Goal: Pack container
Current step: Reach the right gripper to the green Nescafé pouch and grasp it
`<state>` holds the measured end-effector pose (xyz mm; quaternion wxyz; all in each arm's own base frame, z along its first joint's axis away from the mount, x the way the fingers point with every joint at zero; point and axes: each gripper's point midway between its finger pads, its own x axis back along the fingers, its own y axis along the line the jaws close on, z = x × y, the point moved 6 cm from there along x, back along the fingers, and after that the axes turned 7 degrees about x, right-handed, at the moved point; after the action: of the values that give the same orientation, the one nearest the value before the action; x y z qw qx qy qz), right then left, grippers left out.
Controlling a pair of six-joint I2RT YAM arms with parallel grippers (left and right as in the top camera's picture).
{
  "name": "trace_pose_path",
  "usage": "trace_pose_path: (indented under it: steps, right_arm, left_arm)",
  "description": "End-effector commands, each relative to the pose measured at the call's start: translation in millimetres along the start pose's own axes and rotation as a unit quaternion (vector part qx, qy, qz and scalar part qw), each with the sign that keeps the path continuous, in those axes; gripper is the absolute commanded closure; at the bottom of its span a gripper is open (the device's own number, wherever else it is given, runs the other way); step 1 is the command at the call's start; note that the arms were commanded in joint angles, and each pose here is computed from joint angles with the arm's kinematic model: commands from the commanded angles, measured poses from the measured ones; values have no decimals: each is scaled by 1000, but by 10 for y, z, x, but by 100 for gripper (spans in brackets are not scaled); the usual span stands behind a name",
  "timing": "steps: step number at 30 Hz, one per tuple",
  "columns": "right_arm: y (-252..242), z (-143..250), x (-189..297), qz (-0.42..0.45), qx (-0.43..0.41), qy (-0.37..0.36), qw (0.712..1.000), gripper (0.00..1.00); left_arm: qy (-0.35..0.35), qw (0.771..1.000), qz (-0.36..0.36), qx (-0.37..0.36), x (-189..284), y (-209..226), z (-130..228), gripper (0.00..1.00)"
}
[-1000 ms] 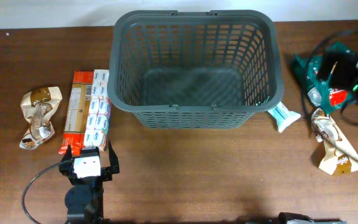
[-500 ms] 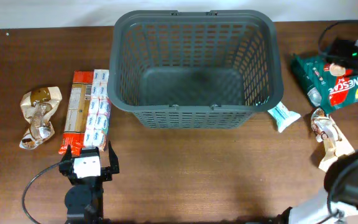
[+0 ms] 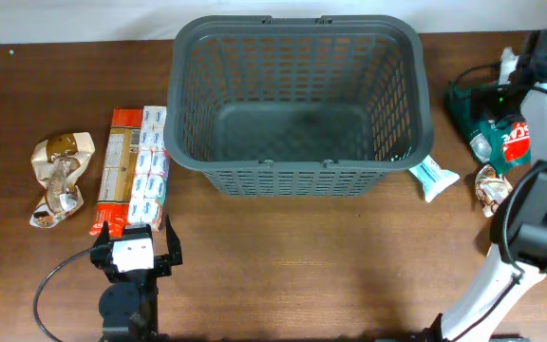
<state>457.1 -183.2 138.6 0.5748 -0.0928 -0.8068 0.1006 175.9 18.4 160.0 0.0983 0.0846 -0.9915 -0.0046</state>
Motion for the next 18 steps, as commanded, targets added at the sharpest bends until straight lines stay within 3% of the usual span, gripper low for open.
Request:
trace_pose_path:
  steps: [1, 11, 18]
  right_arm:
    - [38, 63, -175, 4, 29, 26, 999, 1]
    - [71, 61, -426, 28, 35, 37, 998, 1]
    - [175, 292, -821, 28, 48, 99, 994, 4]
  left_arm:
    - [-2, 1000, -4, -8, -1, 7, 7, 1]
    - [-2, 1000, -4, -8, -1, 7, 7, 1]
    - [-2, 1000, -4, -8, -1, 7, 7, 1]
